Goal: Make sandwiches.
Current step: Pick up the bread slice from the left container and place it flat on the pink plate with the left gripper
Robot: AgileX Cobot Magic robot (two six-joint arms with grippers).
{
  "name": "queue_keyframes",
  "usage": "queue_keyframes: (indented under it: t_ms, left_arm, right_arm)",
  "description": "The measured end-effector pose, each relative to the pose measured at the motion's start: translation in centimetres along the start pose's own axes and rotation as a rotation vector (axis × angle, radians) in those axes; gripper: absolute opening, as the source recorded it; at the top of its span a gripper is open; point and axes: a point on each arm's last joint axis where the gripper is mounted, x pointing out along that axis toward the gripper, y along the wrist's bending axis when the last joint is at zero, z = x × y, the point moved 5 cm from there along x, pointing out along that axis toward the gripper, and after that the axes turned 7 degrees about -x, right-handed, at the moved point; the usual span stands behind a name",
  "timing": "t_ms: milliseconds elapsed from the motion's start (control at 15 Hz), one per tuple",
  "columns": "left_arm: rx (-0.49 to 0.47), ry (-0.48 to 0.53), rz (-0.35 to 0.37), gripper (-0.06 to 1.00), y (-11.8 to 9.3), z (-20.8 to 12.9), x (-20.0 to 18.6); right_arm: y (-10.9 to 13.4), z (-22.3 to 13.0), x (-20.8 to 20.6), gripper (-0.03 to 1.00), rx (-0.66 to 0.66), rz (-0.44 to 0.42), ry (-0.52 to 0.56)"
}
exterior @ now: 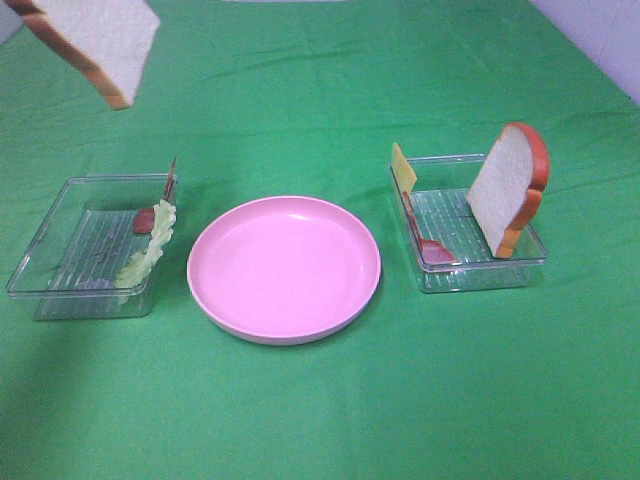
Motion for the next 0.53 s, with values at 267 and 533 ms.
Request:
queue_keyframes:
  t_ms: [267, 533]
  left_arm:
    - [0.058, 0.125, -0.094, 0.21, -3.5, -2.1, 5.7]
    - [0.051, 0.259, -0.132, 0.21, -5.2, -5.2, 13.3]
  right_arm:
    - [0.0, 0.0, 0.0, 0.66, 0.0, 0.0, 0.0]
    - [0.0, 0.0, 0.0, 0.66, 0.0, 0.0, 0.0]
